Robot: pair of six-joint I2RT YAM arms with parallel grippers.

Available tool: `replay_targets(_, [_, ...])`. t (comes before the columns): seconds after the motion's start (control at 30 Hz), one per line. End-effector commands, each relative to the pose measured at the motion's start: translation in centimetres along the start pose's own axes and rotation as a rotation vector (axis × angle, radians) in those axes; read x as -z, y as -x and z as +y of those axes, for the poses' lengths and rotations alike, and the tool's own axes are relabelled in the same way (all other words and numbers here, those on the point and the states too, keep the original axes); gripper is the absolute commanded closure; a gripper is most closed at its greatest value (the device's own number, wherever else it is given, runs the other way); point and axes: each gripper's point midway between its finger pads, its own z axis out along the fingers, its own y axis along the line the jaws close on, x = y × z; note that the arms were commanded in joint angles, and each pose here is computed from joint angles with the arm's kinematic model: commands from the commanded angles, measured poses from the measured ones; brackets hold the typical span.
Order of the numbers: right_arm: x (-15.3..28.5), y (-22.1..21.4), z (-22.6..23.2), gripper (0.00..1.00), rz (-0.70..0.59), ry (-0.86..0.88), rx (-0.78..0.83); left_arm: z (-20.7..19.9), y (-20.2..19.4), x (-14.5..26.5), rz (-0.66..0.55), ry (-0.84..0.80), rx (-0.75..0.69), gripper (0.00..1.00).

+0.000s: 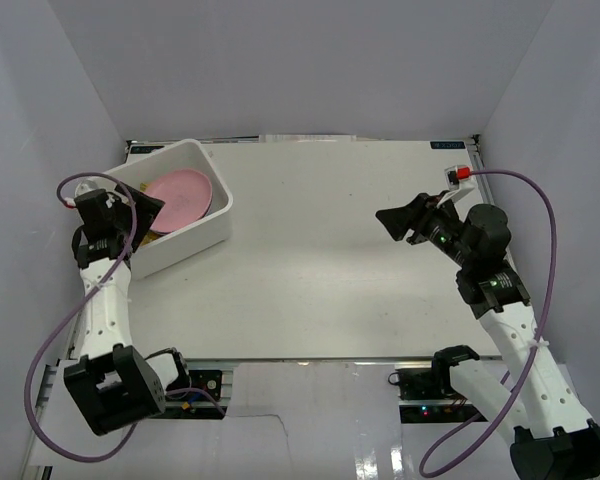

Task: Place the plates into the plastic bin on the countertop

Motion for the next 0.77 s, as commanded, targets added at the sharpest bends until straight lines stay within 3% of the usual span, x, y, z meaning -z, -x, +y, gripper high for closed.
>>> replay_targets(0.0, [-0.6,0.5,1.1,0.38,-0.021,0.057,0.024,-5.4,4.6,5.6,-0.195,-0.154,-0.075,0.02])
replay_targets(0.2, [-2.0,0.1,1.6,0.08,0.004,0.052,0.048,-12.1,5.0,11.0,-0.209,-0.377,-0.175,0.02])
replay_targets(0.33, [-1.8,0.7,1.0,0.10,-0.030,0.001,0.073,-16.0,0.4,14.3,-0.061,-0.613,-0.297,0.02])
replay_targets(0.47, [-1.4,1.0,0.2,0.10,-0.026,-0.046,0.143,-15.5,-10.4,16.4,0.226,-0.804,-0.412,0.02])
replay_targets(0.6, [-0.8,1.0,-0.1,0.10,-0.025,-0.060,0.185,-12.2,-14.5,16.9,0.312,-0.836,-0.443,0.02])
replay_targets(0.73, [-0.7,0.6,0.2,0.10,-0.048,-0.023,0.199,-12.4,-13.5,16.9,0.238,-0.835,-0.481,0.02])
